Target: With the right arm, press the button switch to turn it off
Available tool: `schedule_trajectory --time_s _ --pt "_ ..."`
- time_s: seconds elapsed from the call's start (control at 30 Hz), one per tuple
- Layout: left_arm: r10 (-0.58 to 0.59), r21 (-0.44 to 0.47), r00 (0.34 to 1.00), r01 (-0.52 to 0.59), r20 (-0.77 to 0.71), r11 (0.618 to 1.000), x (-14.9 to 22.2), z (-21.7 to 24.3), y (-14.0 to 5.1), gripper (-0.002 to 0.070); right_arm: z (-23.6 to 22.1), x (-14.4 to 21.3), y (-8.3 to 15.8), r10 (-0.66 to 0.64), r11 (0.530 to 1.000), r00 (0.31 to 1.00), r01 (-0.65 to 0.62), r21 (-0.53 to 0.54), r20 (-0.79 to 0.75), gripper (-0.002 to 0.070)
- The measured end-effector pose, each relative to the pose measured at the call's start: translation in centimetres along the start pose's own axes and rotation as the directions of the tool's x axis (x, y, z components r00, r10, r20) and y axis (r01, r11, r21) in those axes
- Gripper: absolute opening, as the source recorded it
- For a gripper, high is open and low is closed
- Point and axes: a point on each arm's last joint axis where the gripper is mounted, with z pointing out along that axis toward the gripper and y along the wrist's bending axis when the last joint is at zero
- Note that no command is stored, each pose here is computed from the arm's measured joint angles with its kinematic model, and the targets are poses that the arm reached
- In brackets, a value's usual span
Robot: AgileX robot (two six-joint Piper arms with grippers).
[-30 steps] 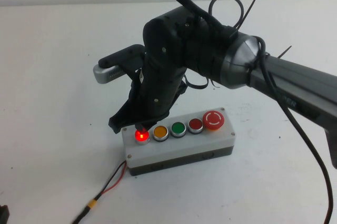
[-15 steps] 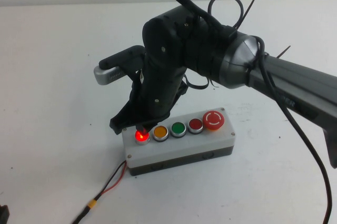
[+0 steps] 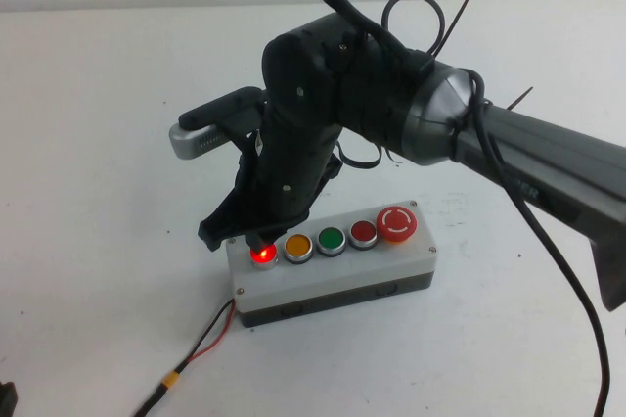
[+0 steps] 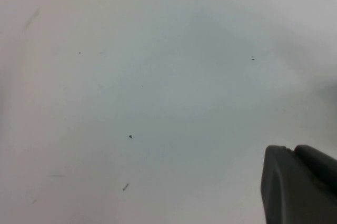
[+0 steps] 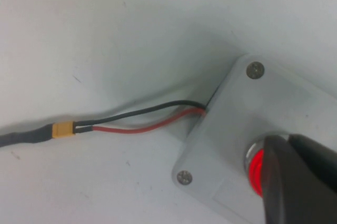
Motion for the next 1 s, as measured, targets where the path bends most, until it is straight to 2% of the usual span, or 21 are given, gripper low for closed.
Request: schedule_trajectory --time_s 0.3,0.53,0.77,1.0 --pt "0.000 0.000 1.000 0.000 0.000 1.000 0.0 0.0 0.0 -0.0002 -2.1 0.0 0.1 -0.025 1.000 0.999 0.024 0.017 0.037 -0.0016" --pt "0.000 0.000 1.000 0.000 0.000 1.000 0.0 0.0 0.0 -0.0002 -10.3 1.2 0.5 -0.086 0.995 0.980 0.077 0.058 0.182 -0.0016" --pt "0.000 0.000 1.000 0.000 0.000 1.000 0.0 0.0 0.0 -0.0002 -19.0 6.5 0.7 -0.116 0.992 0.946 0.095 0.081 0.302 -0.0016" --pt "0.000 0.000 1.000 0.000 0.000 1.000 0.0 0.0 0.0 -0.0002 -22.5 13.7 0.2 -0.099 0.994 0.948 0.079 0.077 0.302 -0.0017"
